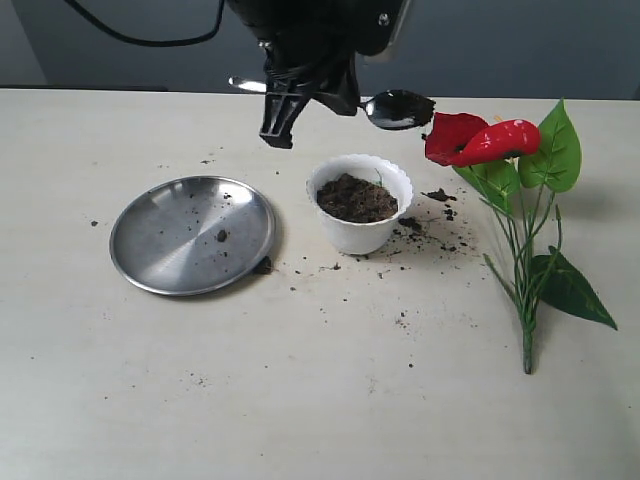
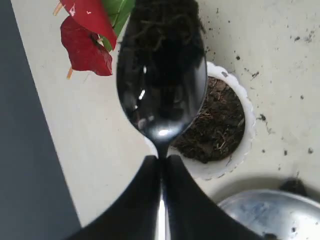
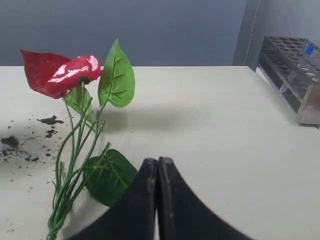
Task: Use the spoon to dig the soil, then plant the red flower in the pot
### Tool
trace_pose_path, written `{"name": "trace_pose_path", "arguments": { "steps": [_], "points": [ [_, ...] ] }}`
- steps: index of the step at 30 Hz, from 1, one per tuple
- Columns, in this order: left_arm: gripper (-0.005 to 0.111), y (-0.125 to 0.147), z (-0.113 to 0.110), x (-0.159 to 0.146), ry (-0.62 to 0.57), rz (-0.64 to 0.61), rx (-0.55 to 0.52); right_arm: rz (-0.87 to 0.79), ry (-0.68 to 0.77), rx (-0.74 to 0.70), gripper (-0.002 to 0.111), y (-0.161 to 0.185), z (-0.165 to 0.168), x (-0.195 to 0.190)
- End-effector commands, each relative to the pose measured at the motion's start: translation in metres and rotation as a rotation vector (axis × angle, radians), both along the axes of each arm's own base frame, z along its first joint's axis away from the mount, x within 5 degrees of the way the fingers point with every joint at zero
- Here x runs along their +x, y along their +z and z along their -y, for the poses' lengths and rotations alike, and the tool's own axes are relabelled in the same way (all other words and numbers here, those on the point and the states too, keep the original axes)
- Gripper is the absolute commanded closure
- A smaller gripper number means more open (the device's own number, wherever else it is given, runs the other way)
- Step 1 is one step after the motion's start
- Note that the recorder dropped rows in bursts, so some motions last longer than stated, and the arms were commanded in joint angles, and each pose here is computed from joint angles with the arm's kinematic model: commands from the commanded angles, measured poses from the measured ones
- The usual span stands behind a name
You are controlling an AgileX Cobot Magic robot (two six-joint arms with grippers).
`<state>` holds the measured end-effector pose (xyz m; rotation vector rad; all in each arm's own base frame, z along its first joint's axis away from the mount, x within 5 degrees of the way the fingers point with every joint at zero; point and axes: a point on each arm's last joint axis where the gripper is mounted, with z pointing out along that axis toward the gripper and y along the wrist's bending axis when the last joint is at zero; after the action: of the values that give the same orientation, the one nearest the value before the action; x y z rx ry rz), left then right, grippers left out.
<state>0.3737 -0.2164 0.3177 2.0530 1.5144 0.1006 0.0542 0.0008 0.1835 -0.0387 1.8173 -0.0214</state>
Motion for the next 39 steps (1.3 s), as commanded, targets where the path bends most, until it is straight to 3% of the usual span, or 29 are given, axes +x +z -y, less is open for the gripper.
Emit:
{"name": "trace_pose_path", "arguments": {
  "steps": [1, 11, 14, 25, 33, 39],
  "points": [
    [0.106, 0.004, -0.002, 0.001, -0.103, 0.117, 0.12, 0.014, -0.004, -0.003, 0.109, 0.001, 0.0, 0.0],
    [0.106, -0.001, -0.011, 0.001, -0.292, 0.167, 0.333, 0.011, -0.004, -0.003, 0.109, 0.001, 0.0, 0.0],
    [0.106, -0.001, -0.012, 0.001, -0.317, 0.174, 0.351, 0.011, -0.004, -0.003, 0.109, 0.001, 0.0, 0.0],
    [0.106, -0.017, -0.017, 0.01, -0.627, 0.245, 0.604, 0.015, -0.004, -0.003, 0.109, 0.001, 0.0, 0.0],
    [0.106, -0.035, -0.013, 0.018, -0.666, 0.248, 0.72, 0.015, -0.004, -0.003, 0.109, 0.001, 0.0, 0.0],
    [0.106, -0.042, -0.013, 0.022, -0.673, 0.243, 0.746, 0.015, -0.004, -0.003, 0.109, 0.001, 0.0, 0.0]
  ]
}}
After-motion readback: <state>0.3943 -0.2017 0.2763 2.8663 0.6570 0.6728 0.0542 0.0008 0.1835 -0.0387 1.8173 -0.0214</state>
